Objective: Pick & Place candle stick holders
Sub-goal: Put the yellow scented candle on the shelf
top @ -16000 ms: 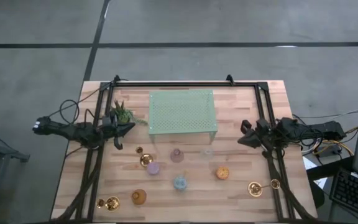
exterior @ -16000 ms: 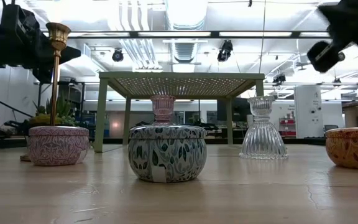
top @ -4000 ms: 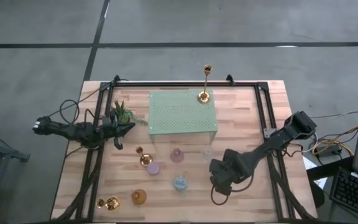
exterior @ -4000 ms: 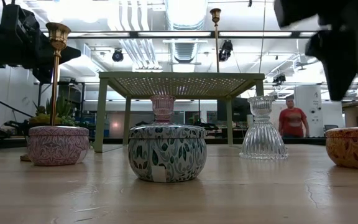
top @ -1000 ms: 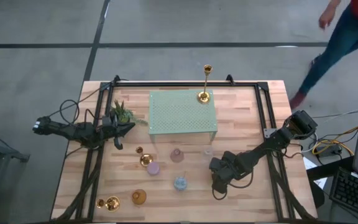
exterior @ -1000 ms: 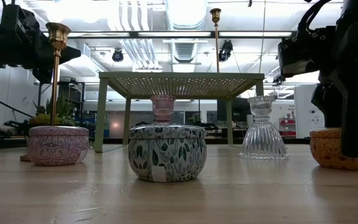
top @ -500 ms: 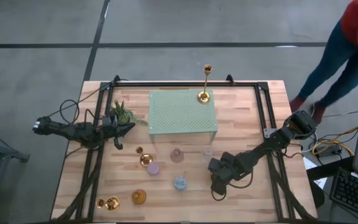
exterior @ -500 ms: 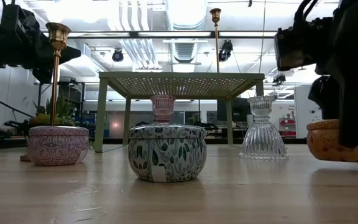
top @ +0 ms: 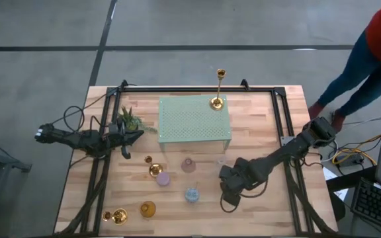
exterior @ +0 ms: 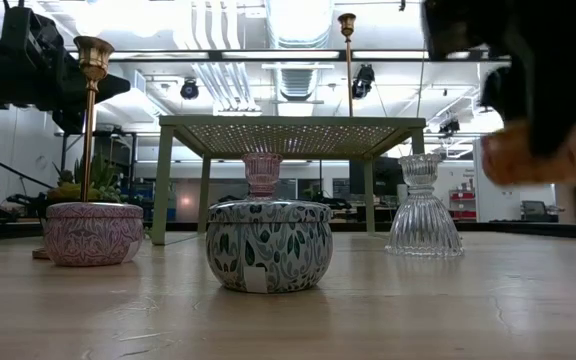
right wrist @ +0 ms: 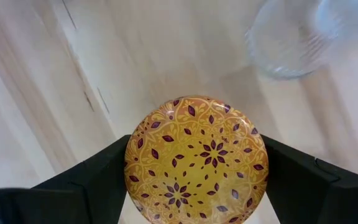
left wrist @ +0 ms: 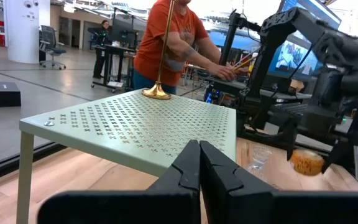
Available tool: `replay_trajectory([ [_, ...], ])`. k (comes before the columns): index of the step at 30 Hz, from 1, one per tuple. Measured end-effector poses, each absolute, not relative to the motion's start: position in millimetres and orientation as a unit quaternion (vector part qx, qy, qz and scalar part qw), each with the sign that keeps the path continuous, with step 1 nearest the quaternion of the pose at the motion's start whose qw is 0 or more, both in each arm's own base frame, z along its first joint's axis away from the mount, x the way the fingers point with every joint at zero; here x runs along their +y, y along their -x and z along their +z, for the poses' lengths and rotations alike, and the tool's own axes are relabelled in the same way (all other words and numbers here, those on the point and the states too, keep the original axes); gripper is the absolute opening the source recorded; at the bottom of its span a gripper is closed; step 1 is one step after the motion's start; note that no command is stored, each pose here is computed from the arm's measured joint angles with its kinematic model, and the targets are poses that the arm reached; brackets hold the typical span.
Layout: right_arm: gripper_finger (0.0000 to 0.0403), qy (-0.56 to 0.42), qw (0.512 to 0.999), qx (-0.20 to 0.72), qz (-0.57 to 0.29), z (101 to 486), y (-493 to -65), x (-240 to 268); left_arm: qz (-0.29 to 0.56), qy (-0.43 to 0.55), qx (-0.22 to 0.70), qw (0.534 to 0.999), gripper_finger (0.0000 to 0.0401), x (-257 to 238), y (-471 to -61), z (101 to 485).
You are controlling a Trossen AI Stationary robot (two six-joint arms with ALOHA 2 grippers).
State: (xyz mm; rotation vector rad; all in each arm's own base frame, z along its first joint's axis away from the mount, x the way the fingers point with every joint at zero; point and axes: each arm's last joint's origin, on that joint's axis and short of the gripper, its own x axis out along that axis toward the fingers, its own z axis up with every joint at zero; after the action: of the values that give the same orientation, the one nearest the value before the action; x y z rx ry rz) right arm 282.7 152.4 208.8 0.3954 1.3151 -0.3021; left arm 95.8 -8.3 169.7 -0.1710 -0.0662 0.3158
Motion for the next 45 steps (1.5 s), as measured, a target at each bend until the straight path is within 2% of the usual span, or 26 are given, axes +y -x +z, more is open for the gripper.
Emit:
replay_trajectory([
  [10, 0.0304, -0.145, 0.79, 0.578, -0.143, 269.7, -310.1, 120.7, 0.157, 0.085, -0.033, 0.983, 0.0003, -8.3, -95.8, 169.7],
  [23, 0.0305, -0.158, 0.801, 0.542, -0.2, 321.3, -332.9, 33.5, 0.157, 0.085, -0.033, 0.983, 0.0003, -8.3, -95.8, 169.7],
  [37, 0.0305, -0.172, 0.778, 0.546, -0.26, 320.9, -329.4, -46.4, 0.157, 0.085, -0.033, 0.983, 0.0003, -8.3, -95.8, 169.7],
  [45, 0.0312, -0.198, 0.789, 0.517, -0.266, 309.7, -334.1, -68.7, 0.157, 0.085, -0.033, 0.983, 0.0003, -8.3, -95.8, 169.7],
])
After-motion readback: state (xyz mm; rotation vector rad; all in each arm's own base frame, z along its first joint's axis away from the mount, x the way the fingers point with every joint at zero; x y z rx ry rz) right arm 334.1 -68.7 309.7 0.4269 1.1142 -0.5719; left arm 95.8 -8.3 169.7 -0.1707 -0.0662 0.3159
